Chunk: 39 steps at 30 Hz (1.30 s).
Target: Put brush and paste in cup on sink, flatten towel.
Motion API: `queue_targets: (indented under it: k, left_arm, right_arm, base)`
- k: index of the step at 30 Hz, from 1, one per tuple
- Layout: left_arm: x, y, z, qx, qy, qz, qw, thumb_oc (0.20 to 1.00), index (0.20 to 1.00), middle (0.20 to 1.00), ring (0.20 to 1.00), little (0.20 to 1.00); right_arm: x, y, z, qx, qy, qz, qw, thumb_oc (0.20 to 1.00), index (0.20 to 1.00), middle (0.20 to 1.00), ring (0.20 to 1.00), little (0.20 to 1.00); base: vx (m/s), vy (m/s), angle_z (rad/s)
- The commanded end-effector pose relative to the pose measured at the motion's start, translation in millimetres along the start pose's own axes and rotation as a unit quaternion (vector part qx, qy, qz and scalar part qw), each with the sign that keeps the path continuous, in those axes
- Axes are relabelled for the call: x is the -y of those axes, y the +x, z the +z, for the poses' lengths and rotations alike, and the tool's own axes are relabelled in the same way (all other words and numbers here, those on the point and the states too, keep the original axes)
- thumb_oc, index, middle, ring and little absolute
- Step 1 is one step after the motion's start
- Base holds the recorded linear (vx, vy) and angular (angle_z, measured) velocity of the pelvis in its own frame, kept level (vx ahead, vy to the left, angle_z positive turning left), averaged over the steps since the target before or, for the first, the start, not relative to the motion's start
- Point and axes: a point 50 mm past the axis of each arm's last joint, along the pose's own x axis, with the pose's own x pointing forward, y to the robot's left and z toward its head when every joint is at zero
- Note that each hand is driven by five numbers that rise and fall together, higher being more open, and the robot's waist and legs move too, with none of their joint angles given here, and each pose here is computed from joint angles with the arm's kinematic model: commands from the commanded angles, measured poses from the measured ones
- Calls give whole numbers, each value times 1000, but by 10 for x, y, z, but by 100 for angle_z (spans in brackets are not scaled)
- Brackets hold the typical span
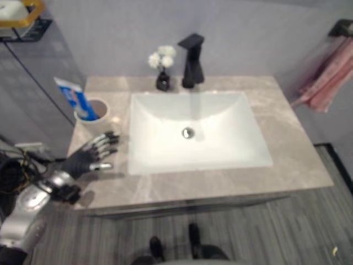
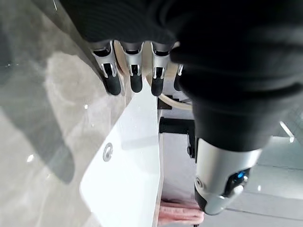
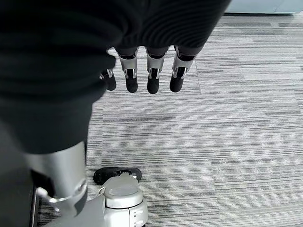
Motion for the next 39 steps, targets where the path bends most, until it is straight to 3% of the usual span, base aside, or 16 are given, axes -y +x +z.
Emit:
queue_targets:
  k: [1, 39]
  left_arm:
    - [-133, 71, 292, 60, 55, 20, 996, 1000, 1000, 1000, 1000, 1000]
    - [-247, 315, 609, 122, 93, 48, 987, 1000, 1000, 1000, 1000, 1000]
  right_arm:
    - [138, -4, 10, -7, -36, -9, 999, 1000, 1000, 1000, 1000, 1000]
    - [291, 1, 124, 10, -17, -36, 999, 1000, 1000, 1000, 1000, 1000]
  base:
    - [0, 0, 0]
    - [21, -1, 0]
